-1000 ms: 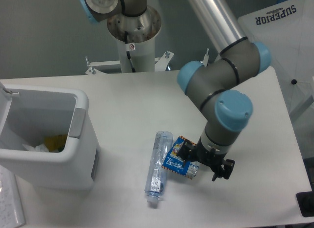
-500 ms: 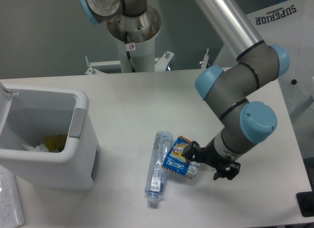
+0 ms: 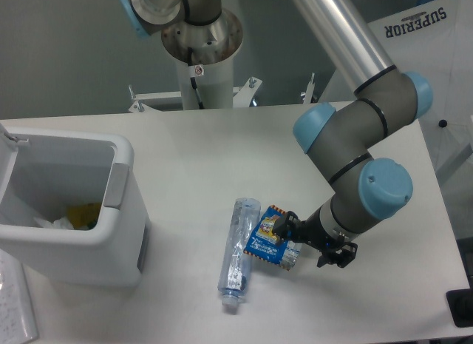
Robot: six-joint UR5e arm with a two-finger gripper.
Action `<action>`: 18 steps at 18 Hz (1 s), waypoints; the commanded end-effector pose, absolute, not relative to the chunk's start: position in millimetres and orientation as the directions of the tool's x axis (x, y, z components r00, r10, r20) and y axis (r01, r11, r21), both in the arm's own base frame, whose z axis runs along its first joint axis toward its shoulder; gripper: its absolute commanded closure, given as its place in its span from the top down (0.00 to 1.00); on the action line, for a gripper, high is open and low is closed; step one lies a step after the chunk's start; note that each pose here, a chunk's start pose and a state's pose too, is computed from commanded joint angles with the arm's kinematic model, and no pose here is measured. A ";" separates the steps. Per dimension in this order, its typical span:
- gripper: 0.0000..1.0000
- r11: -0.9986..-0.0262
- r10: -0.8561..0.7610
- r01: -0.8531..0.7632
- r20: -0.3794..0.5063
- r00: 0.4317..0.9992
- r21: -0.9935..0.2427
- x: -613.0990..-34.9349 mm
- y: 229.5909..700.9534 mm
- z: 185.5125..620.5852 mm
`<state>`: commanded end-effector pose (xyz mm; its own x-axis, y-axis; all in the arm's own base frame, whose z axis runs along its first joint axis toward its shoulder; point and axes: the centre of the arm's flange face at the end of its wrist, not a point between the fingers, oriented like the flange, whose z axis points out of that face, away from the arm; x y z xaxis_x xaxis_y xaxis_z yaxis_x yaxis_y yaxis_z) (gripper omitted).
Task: Place the trash in the trash can
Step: 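Close the gripper on the blue snack wrapper's edge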
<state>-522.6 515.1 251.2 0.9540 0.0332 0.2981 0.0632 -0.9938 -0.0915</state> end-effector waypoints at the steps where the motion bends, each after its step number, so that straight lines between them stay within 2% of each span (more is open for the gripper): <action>1: 1.00 -0.996 0.043 0.067 0.327 0.944 -0.062 -519.5 511.2 245.8; 13: 0.99 -0.994 0.065 0.034 0.331 0.941 0.100 -519.3 502.2 209.1; 14: 0.85 -0.993 0.063 0.025 0.337 0.939 0.116 -517.0 500.8 210.0; 15: 0.62 -0.992 0.059 0.013 0.360 0.931 0.129 -513.4 498.4 211.8; 17: 0.28 -0.989 0.067 0.009 0.389 0.919 0.149 -510.6 495.4 213.6; 18: 0.15 -0.988 0.067 0.006 0.396 0.916 0.154 -508.6 495.4 214.1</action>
<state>-508.6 495.4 214.1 0.9159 0.0674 0.3958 0.0061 -0.9880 0.1540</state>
